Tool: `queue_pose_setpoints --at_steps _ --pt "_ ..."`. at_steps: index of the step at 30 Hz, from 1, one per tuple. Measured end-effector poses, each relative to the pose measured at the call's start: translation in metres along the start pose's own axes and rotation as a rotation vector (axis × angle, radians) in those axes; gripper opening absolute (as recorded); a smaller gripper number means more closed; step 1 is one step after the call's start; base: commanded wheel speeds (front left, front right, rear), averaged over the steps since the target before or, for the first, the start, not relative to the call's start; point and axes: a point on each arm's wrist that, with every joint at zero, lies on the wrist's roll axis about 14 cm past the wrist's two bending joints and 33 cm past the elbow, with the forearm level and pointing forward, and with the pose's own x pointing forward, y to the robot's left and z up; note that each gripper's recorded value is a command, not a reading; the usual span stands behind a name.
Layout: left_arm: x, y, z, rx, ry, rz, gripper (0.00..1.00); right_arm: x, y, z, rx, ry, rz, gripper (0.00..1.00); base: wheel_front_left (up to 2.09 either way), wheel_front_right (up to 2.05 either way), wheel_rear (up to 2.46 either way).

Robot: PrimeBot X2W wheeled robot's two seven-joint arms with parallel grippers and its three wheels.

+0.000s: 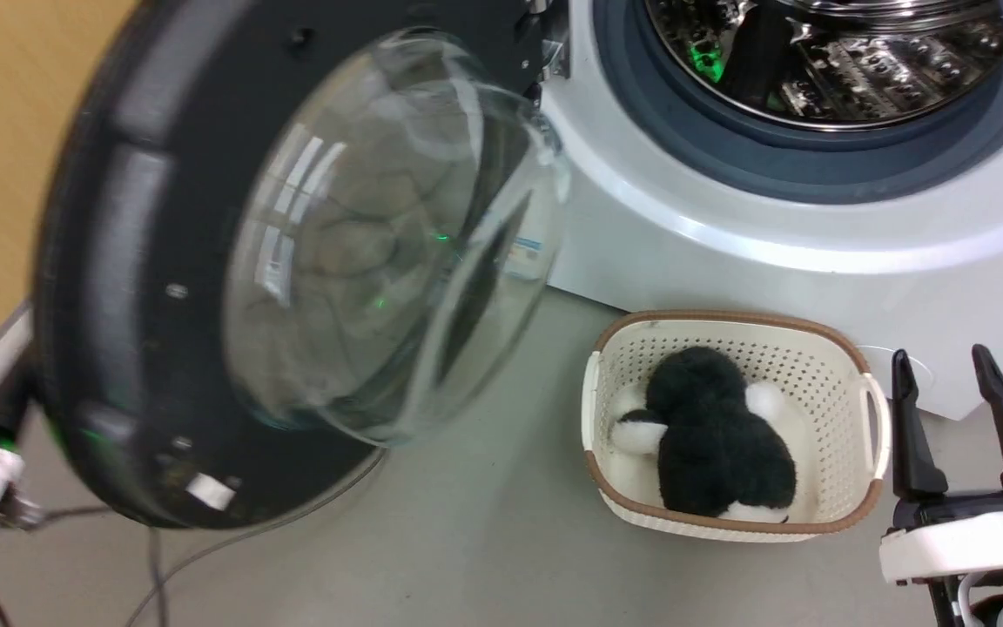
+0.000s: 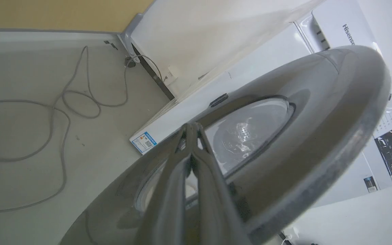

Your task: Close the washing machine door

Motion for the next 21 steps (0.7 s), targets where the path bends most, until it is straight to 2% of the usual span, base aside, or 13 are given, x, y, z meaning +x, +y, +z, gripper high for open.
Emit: queue_pose_setpoints --at_steps 8,14,21 --pt "-0.014 -0.037 -0.064 0.007 0.222 -0.128 0.0 0.007 0.006 0.002 0.007 -0.02 0.016 1.0 0.0 0.0 0.0" --pt "-0.019 -0.087 -0.108 -0.02 0.346 -0.297 0.0 0.01 0.007 0.005 0.011 -0.041 0.019 1.0 0.0 0.0 0.0" --pt "-0.022 -0.145 -0.17 -0.107 0.456 -0.47 0.0 0.007 -0.008 0.01 0.006 -0.061 -0.023 1.0 0.0 0.0 0.0"
